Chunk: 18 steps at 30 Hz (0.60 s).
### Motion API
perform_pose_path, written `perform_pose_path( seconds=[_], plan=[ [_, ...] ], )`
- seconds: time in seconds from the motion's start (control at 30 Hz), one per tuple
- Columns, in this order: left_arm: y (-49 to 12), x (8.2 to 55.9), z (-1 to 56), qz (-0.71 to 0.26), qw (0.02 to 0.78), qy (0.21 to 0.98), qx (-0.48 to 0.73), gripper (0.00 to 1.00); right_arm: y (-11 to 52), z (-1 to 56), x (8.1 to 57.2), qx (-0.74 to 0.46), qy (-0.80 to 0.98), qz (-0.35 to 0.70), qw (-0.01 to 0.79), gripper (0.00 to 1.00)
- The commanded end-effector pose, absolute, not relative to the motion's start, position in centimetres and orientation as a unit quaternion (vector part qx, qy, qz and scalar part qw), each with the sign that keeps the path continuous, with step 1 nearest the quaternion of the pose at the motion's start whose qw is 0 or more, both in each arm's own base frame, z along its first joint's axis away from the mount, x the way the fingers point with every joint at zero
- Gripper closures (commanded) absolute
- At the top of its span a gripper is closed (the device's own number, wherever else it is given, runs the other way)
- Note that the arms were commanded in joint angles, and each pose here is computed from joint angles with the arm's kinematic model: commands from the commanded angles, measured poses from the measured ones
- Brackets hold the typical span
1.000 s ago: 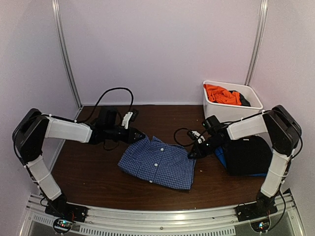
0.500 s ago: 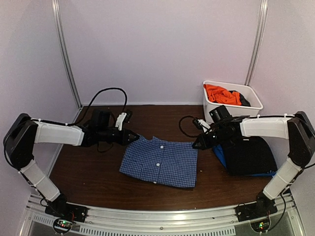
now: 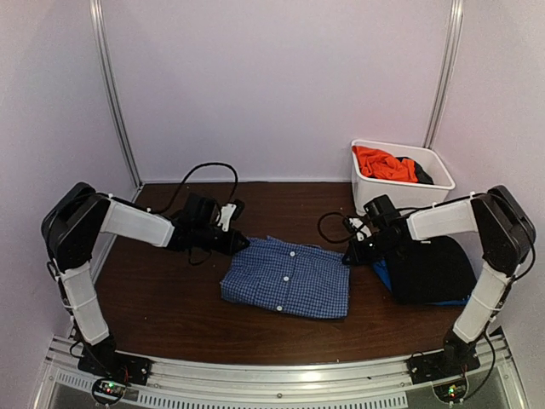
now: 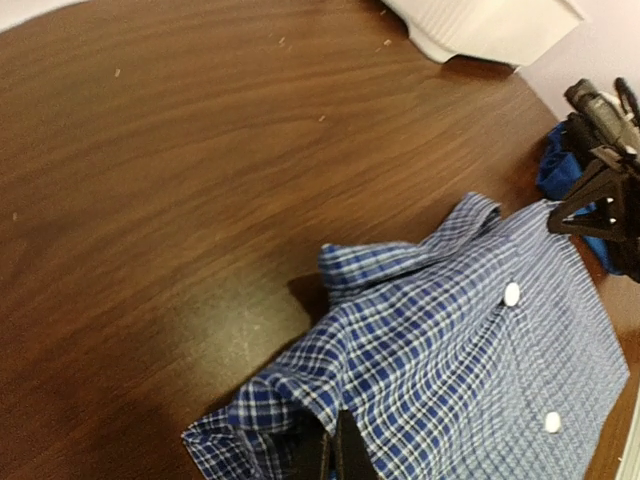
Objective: Fold and stack the mixed laundry pile
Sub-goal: Adjust the square-folded shirt at the center of the board.
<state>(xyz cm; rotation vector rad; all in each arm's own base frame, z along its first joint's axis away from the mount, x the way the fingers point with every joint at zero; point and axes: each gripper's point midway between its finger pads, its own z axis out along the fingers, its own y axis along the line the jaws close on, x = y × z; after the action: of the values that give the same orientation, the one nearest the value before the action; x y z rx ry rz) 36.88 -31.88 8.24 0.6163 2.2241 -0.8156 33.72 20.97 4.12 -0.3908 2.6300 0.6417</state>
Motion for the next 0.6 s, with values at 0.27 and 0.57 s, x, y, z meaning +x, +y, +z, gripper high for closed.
perform_pose_path(
  seconds=[0.27,0.57],
  plan=[
    [-28.3,37.6,3.8,-0.288,0.33,0.881,0.181,1.0,20.1,2.7,35.9,-0.123,0.947,0.207,0.215,1.0],
    [-26.8,37.5,12.1,-0.285,0.416,0.847,0.167,1.0,21.9,10.9,37.3,-0.156,0.912,0.251,0.285,1.0]
  ],
)
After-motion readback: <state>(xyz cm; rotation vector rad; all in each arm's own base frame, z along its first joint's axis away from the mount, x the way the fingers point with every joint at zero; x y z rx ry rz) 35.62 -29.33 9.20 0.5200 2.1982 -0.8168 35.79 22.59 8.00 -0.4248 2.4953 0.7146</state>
